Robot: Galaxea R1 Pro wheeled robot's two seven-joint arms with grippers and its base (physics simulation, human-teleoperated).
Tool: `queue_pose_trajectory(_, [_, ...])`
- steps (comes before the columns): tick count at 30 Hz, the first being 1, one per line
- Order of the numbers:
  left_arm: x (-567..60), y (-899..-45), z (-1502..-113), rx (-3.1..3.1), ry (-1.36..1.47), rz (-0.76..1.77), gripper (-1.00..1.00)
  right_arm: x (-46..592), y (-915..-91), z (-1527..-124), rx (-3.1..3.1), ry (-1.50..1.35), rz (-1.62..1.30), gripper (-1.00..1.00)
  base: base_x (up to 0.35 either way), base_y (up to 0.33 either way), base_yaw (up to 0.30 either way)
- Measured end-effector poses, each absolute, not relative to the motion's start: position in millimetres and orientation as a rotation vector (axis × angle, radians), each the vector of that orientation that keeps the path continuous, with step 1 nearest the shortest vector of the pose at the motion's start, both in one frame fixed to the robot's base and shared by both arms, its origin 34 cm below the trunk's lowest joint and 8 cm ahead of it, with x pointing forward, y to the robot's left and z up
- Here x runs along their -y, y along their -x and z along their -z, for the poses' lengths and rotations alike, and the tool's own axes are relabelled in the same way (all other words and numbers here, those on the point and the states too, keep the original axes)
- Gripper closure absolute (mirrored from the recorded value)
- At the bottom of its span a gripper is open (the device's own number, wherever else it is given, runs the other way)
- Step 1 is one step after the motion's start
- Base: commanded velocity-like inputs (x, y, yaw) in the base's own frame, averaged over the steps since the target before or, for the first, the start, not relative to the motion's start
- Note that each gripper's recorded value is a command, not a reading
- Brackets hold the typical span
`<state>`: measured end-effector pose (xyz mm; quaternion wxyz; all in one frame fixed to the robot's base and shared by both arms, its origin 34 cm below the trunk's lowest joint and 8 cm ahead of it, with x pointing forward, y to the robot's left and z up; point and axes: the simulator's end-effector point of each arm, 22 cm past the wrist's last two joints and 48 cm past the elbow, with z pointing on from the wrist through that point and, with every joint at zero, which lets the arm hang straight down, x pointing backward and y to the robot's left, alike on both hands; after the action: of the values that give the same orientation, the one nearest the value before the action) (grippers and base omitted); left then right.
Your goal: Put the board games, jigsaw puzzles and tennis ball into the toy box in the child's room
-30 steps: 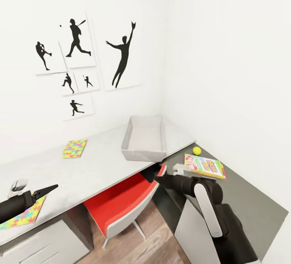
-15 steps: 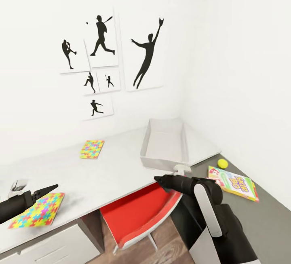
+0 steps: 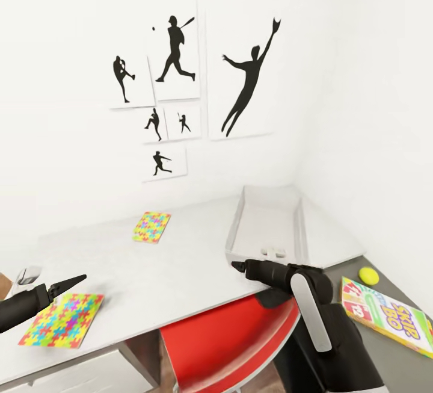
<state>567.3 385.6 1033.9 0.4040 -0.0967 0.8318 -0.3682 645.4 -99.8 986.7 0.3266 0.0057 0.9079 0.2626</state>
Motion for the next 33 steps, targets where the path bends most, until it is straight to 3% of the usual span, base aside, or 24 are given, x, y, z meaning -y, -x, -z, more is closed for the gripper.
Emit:
queue_pose_trajectory(16, [-385.1, -568.1, -1030.2, -2.106, 0.245, 0.932, -1.0, 100.3, -645.5, -980.8, -2.389, -0.019, -0.687, -1.0, 0.09, -0.08, 0.159])
queue_pose_trajectory(24, [-385.1, -568.1, -1030.0, -2.107, 0.245, 0.932, -1.0, 100.5, -645.8, -980.8, -2.387, -0.02, -0.686, -1.0, 0.001, -0.001, -0.015])
queue_pose_trajectory(33, [-385.2, -568.1, -1033.4, -2.1, 0.241, 0.929, -1.0, 116.0, -644.4, -959.5, -2.43, -0.086, -0.669, -1.0, 0.0, 0.0, -0.191])
